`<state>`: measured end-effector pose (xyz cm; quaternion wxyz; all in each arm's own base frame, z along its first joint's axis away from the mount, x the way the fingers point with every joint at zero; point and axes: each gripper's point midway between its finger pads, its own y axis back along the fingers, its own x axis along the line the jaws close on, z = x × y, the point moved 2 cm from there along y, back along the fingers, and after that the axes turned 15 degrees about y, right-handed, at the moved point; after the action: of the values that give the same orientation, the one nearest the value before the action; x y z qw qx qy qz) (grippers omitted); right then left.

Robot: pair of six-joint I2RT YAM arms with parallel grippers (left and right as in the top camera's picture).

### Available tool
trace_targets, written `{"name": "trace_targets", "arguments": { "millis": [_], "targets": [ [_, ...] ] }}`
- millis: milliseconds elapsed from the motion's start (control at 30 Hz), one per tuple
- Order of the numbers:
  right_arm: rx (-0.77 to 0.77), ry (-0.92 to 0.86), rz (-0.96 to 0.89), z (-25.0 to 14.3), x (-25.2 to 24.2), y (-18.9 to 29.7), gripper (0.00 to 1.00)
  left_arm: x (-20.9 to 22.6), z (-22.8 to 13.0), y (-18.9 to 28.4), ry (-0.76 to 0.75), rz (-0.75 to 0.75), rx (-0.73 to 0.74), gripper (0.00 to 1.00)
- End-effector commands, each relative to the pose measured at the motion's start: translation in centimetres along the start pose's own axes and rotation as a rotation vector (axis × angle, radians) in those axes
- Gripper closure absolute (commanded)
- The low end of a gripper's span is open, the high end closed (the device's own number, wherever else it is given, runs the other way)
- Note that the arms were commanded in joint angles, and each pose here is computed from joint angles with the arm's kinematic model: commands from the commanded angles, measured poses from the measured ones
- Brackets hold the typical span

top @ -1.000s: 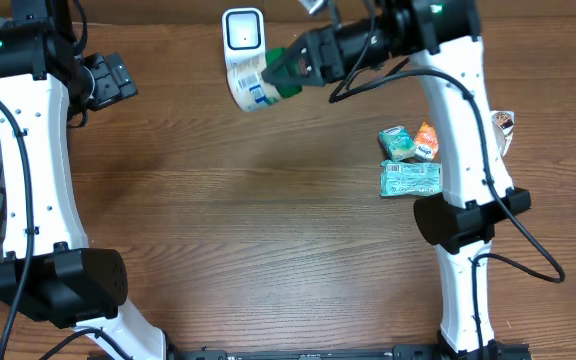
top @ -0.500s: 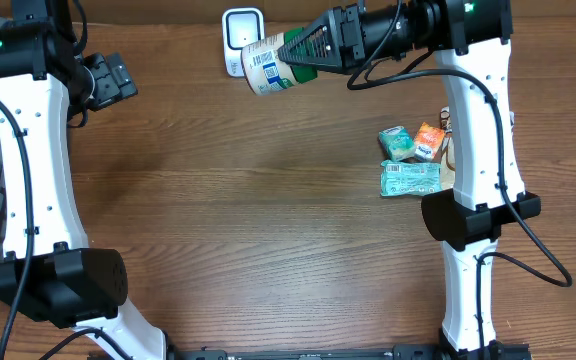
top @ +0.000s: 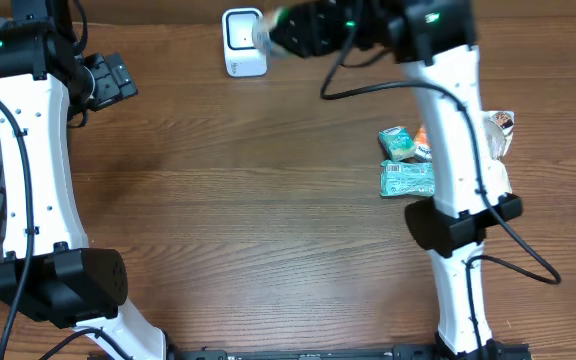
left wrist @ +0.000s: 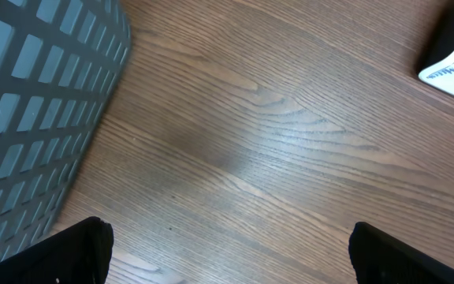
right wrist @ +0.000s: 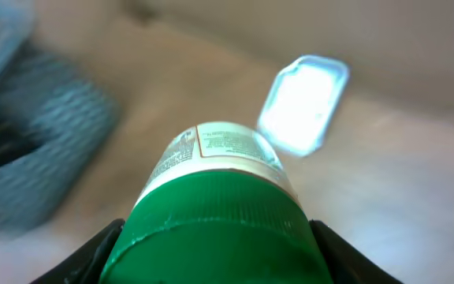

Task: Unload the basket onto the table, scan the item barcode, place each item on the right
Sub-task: 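Hold the jar label in front of the scanner window with the right gripper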

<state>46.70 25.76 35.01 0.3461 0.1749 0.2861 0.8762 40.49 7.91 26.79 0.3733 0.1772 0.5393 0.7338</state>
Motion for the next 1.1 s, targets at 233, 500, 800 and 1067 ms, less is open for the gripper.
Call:
{"name": "trace_targets", "arguments": {
  "millis": [233, 500, 800, 1067],
  "targets": [
    [-0.13, 0.442, -0.5, 4.1, -5.8, -6.9, 0.78, -0.2, -0.1, -0.2, -0.01, 0.004, 0.001, 0.01],
    [-0.203, 0.8, -0.583, 3.8, -5.9, -12.4, 0.68, -0.2, -0.1, -0.2, -0.01, 0.004, 0.001, 0.01],
    [-0.363, 0.845, -0.654, 3.4, -6.2, -15.2, 0.71, -0.2, -0.1, -0.2, -0.01, 0.004, 0.001, 0.0],
    [-0.373, 0.968, -0.711, 1.3, -7.2, -19.3, 0.73, -0.2, -0.1, -0.2, -0.01, 0.004, 0.001, 0.01]
  ]
}}
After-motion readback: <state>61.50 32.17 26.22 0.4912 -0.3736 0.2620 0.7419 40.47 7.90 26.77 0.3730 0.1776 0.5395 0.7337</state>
